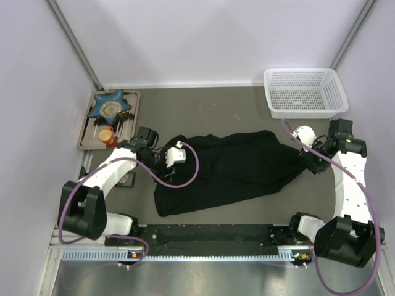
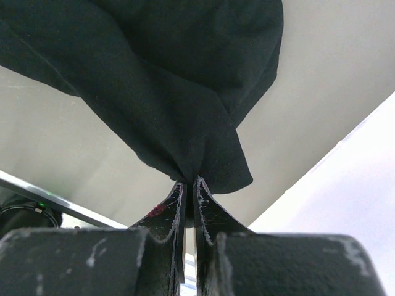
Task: Pin the brooch onto the clothing
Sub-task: Flatten out the clothes at the center of the board.
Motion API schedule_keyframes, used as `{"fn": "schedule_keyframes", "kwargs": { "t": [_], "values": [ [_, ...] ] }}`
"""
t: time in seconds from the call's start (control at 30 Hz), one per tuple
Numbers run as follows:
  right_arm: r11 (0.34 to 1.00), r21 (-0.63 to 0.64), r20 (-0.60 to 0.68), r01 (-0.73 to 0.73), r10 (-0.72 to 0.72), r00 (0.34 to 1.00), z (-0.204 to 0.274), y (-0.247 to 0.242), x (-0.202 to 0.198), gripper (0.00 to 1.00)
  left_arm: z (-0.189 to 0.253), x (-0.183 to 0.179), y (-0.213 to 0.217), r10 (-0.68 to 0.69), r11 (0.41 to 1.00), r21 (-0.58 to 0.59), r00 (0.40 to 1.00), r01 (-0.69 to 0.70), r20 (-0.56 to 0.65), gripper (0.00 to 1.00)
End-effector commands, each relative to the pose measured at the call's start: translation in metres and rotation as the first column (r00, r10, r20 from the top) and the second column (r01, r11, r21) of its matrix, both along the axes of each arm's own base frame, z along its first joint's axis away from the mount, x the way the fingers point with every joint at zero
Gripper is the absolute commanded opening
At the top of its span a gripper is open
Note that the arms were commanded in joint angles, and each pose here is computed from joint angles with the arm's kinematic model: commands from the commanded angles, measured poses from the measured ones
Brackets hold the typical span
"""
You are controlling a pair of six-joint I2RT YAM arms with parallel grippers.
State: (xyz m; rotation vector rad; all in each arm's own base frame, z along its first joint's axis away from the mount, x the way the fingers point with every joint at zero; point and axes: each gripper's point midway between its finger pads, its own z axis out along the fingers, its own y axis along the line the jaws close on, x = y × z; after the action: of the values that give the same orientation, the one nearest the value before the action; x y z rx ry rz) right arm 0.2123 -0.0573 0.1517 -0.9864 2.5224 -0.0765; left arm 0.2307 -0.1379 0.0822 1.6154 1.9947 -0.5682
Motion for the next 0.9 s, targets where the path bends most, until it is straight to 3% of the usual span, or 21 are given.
{"fn": "schedule_keyframes", "kwargs": {
  "t": [0.0,0.07,0.17,0.57,0.67,0.73,0.87],
  "values": [
    [0.999,0.043,0.018,0.024,-0.025,1.0,0.009,0.002,0.008,0.0,-0.006,0.038,-0.002,-0.166,0.986,0.062,0.973,0.158,0.162,0.66],
    [0.998,0.049,0.015,0.026,-0.027,1.0,0.009,0.003,0.01,0.0,-0.017,0.045,0.002,-0.184,0.98,0.102,0.971,0.17,0.152,0.76],
    [0.998,0.055,0.004,0.032,-0.033,0.999,0.008,0.003,0.011,0.0,-0.026,0.057,0.004,-0.208,0.973,0.133,0.967,0.189,0.149,0.8],
    [0.997,0.07,-0.025,0.041,-0.039,0.999,0.003,0.004,0.012,0.0,-0.05,0.078,0.001,-0.234,0.964,0.157,0.965,0.215,0.119,0.71],
    [0.996,0.075,-0.021,0.046,-0.045,0.999,0.005,0.004,0.014,0.0,-0.056,0.078,0.002,-0.229,0.963,0.163,0.969,0.213,0.089,0.63],
    [0.996,0.08,-0.019,0.047,-0.046,0.999,0.006,0.005,0.015,0.0,-0.054,0.08,0.003,-0.219,0.965,0.163,0.972,0.204,0.086,0.47],
    [0.995,0.081,-0.003,0.05,-0.05,0.999,0.011,0.005,0.017,0.0,-0.033,0.073,-0.001,-0.223,0.97,0.121,0.971,0.212,0.086,0.26]
  ]
}}
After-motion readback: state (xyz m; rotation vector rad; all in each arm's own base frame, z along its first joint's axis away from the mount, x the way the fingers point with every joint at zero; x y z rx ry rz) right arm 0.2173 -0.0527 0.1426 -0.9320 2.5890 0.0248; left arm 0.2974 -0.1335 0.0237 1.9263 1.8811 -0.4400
